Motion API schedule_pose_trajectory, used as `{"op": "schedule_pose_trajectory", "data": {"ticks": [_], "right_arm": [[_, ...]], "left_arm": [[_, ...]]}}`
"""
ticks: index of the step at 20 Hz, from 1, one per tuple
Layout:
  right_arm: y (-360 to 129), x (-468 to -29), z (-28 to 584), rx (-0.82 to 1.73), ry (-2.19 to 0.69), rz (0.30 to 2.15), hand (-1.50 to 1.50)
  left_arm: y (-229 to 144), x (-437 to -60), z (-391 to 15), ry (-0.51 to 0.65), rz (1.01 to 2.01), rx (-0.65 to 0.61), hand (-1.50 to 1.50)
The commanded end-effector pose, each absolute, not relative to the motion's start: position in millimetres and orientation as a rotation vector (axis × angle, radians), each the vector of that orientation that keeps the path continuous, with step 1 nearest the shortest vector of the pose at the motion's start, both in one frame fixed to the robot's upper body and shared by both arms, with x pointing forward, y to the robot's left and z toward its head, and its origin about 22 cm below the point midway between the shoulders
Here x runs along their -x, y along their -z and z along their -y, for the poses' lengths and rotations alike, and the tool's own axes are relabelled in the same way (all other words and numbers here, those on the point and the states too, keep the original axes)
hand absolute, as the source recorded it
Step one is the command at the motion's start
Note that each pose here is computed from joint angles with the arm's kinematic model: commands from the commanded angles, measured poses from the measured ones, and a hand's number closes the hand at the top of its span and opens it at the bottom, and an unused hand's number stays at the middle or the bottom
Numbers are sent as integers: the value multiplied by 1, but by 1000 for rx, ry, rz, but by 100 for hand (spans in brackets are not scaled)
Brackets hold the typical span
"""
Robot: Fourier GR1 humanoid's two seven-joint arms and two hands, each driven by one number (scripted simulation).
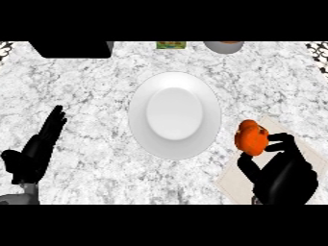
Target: Pick the squash from the placemat and place it in the plate
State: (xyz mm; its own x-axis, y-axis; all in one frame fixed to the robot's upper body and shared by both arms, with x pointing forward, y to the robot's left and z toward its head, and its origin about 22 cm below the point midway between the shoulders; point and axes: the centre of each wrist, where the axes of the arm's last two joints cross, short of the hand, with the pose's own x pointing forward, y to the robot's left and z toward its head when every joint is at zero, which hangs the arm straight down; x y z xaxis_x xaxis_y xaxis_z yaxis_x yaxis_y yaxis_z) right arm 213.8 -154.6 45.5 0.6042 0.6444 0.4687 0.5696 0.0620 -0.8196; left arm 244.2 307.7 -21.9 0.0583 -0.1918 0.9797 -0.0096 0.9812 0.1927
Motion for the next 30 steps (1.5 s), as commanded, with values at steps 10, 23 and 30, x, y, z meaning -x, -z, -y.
{"op": "schedule_pose_trajectory", "data": {"ticks": [10,23,30], "right_arm": [[-93,-270,114,1608,58,930,150],[-103,-325,157,1542,308,843,-150],[-127,-332,160,1555,534,1042,-150]], "left_arm": [[18,-261,-288,187,1534,-106,0],[11,-271,-286,209,1552,-98,0],[14,-271,-288,204,1532,-106,0]]}}
